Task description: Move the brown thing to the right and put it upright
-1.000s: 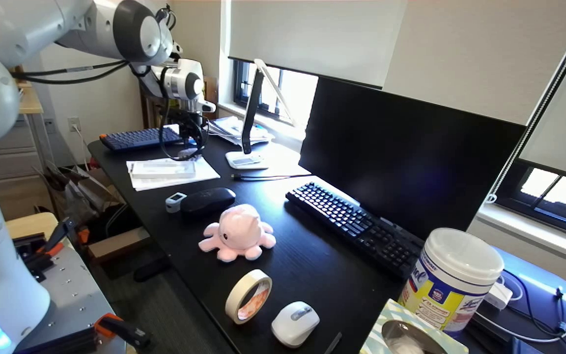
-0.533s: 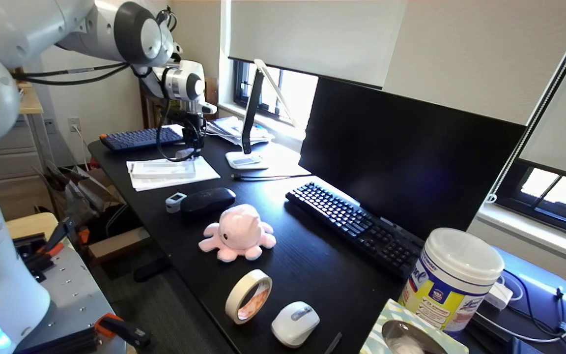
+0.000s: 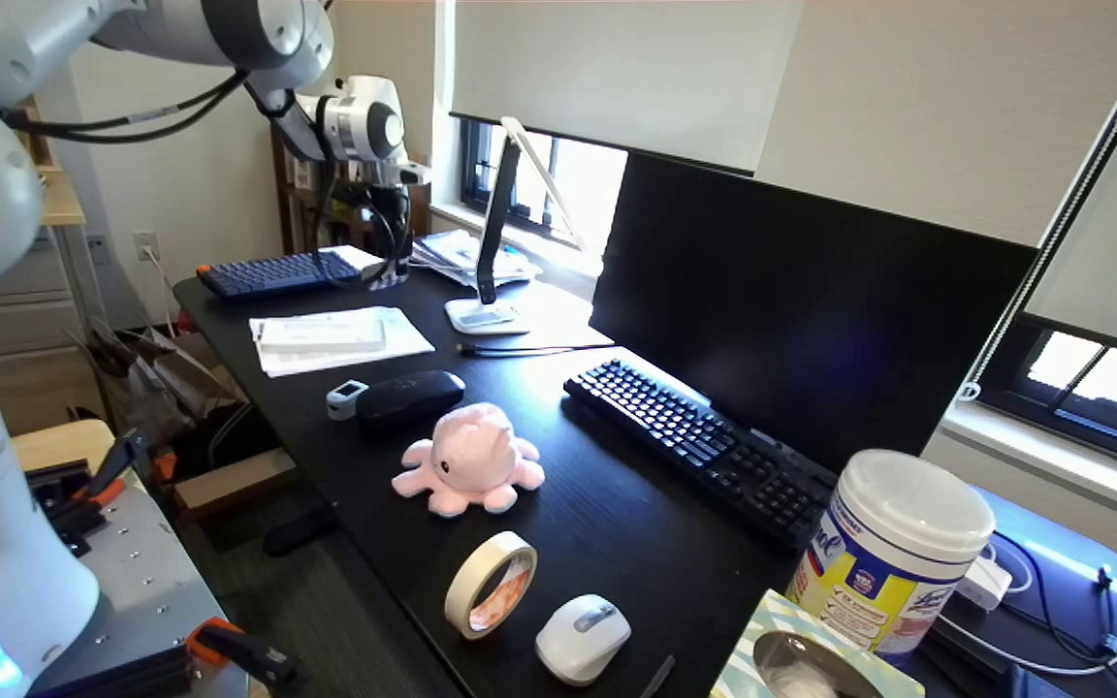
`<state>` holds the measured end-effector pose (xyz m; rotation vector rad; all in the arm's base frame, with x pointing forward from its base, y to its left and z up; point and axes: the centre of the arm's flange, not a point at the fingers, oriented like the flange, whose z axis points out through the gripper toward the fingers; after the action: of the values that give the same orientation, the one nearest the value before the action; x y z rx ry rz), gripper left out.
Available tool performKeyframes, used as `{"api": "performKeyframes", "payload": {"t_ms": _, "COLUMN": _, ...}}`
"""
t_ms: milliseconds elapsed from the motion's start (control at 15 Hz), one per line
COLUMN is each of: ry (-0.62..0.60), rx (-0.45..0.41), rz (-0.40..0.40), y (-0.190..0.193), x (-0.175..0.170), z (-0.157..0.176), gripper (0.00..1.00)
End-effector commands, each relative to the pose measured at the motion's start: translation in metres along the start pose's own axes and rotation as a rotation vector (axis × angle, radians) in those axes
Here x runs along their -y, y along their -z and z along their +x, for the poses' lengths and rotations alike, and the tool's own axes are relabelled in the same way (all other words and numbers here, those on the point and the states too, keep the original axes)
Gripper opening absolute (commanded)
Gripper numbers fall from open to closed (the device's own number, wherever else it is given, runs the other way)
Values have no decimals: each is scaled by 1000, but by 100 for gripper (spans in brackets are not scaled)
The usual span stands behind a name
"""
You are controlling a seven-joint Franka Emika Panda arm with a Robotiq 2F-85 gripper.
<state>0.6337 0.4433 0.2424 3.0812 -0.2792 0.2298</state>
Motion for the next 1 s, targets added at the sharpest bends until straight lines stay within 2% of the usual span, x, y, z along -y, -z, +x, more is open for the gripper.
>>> {"api": "performKeyframes", "payload": {"t_ms": 0, "ry": -153, "rx": -126, "rz": -51, "y": 53, "x": -48, "z": -47, "gripper": 14}}
{"api": "performKeyframes", "payload": {"t_ms": 133, "ry": -258, "rx": -181, "rz": -54, "y": 68, "x": -56, "z": -58, "gripper": 14}}
{"api": "performKeyframes", "payload": {"t_ms": 467, "ry": -545, "rx": -217, "rz": -11, "y": 70, "x": -73, "z": -101, "gripper": 14}}
{"api": "performKeyframes", "payload": {"t_ms": 533, "ry": -552, "rx": -255, "rz": -22, "y": 71, "x": -82, "z": -107, "gripper": 14}}
{"api": "performKeyframes", "payload": {"t_ms": 600, "ry": -491, "rx": -277, "rz": -26, "y": 72, "x": -90, "z": -113, "gripper": 14}}
{"api": "performKeyframes", "payload": {"t_ms": 667, "ry": -488, "rx": -235, "rz": -31, "y": 60, "x": -41, "z": -72, "gripper": 39}}
{"api": "performKeyframes", "payload": {"t_ms": 933, "ry": -477, "rx": -249, "rz": -39, "y": 63, "x": -57, "z": -87, "gripper": 39}}
